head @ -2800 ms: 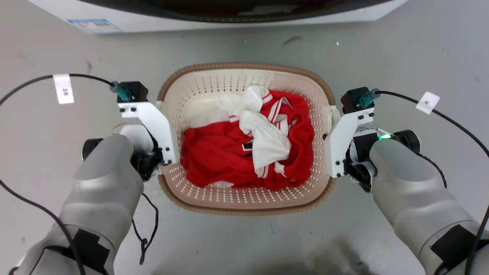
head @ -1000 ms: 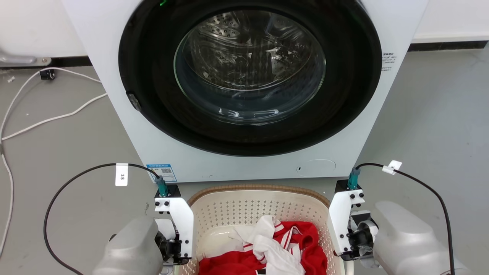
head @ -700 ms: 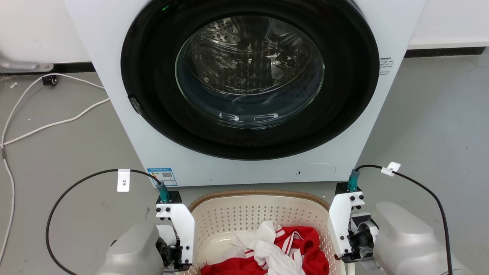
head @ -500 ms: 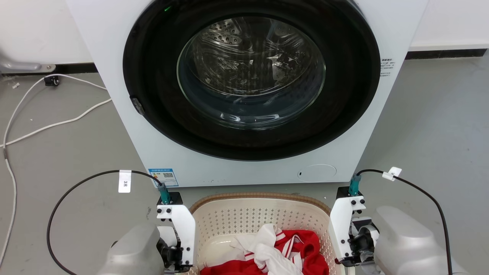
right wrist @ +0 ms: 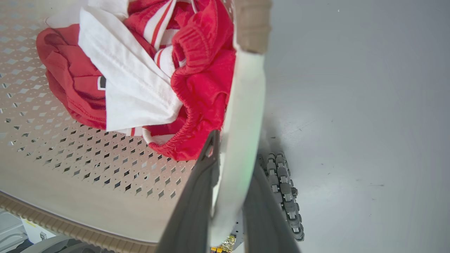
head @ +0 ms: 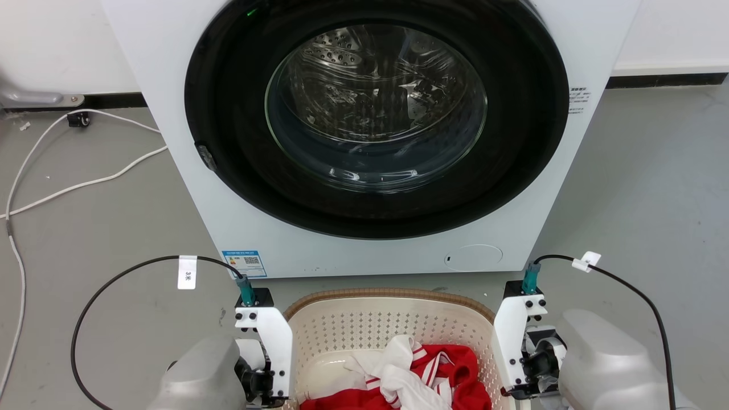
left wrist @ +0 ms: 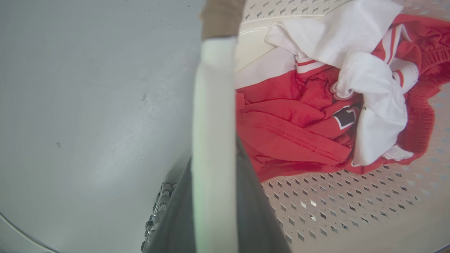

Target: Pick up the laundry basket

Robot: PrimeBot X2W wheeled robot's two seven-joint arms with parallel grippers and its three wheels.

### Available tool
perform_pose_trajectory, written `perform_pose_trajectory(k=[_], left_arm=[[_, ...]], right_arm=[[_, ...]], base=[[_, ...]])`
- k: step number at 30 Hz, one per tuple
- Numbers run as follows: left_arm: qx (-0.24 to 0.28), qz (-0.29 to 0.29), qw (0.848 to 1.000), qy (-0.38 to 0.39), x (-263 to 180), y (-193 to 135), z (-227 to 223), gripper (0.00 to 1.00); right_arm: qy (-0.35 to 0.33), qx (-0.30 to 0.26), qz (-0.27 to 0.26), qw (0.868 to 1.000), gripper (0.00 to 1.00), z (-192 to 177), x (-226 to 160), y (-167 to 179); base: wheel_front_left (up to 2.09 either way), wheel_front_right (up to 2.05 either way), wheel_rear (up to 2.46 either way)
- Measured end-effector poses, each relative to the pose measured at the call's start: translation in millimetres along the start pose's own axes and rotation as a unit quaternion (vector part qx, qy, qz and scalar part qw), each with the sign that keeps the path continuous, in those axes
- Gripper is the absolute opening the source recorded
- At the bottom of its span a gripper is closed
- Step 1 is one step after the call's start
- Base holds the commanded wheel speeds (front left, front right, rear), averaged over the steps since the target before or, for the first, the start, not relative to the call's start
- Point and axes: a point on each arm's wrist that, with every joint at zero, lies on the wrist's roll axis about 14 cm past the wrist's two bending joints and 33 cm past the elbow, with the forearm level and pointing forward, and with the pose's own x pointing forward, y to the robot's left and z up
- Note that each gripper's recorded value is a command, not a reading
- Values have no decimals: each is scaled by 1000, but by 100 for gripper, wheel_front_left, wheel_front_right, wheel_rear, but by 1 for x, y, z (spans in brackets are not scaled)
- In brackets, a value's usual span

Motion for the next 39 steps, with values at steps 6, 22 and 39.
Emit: perform_pose_trajectory(k=[6, 22, 39], left_arm=[[-2, -1, 1000, 0, 1, 0, -1, 0], [-5, -4, 1000, -4, 0, -2, 0, 0], [-11, -6, 1000, -4, -1, -2, -3, 0]], right_arm=[[1, 3, 0, 1000, 0, 0, 1, -1], [-2, 5, -2, 1000, 0, -1, 0, -2], [-4, 2, -3, 1000, 0, 0, 0, -1]], base=[[0, 0, 0], [0, 0, 0], [0, 0, 0]])
